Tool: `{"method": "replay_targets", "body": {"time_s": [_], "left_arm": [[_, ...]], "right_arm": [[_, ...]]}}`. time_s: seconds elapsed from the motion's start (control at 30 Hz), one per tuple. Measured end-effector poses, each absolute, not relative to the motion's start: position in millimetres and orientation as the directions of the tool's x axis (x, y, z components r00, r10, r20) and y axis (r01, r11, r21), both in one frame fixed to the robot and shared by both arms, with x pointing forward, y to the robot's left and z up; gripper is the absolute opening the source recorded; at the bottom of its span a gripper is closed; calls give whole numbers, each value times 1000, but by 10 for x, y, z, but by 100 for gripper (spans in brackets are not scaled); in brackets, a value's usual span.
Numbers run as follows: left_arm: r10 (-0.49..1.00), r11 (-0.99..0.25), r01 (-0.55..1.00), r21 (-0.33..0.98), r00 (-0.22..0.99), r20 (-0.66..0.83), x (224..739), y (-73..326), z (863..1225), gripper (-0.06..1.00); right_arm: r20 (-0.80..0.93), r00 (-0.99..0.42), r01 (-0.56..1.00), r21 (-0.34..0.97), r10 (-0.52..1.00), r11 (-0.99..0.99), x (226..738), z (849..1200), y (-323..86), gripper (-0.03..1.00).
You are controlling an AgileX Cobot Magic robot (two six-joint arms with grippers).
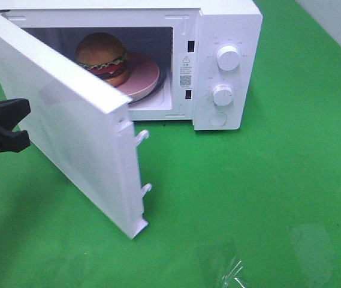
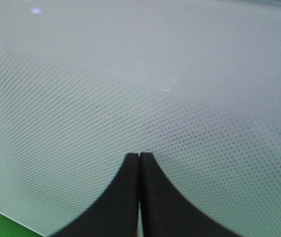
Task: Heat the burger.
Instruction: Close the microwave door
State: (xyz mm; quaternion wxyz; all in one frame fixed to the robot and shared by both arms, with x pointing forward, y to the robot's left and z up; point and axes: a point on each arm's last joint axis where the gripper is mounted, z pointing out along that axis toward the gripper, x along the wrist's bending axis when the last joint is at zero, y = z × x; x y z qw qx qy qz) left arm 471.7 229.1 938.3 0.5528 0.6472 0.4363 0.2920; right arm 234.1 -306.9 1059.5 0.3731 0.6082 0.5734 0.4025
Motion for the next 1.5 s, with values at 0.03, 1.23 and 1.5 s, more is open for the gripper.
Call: {"method": "replay_targets", "body": {"time_s": [0.03, 1.23, 1.5], "left_arm": [[888, -8, 242, 970, 449, -104, 4717, 2291, 9383, 0], [857, 45, 161, 986, 502, -121, 5461, 969, 9467, 0], [849, 47, 149, 988, 516, -118, 5621, 825, 9498, 0]], "right_arm": [[62, 18, 397, 915, 998, -64, 2341, 10595, -3069, 75], [62, 18, 397, 915, 998, -64, 2341, 10595, -3069, 75], [62, 18, 397, 915, 998, -64, 2341, 10595, -3069, 75]]}}
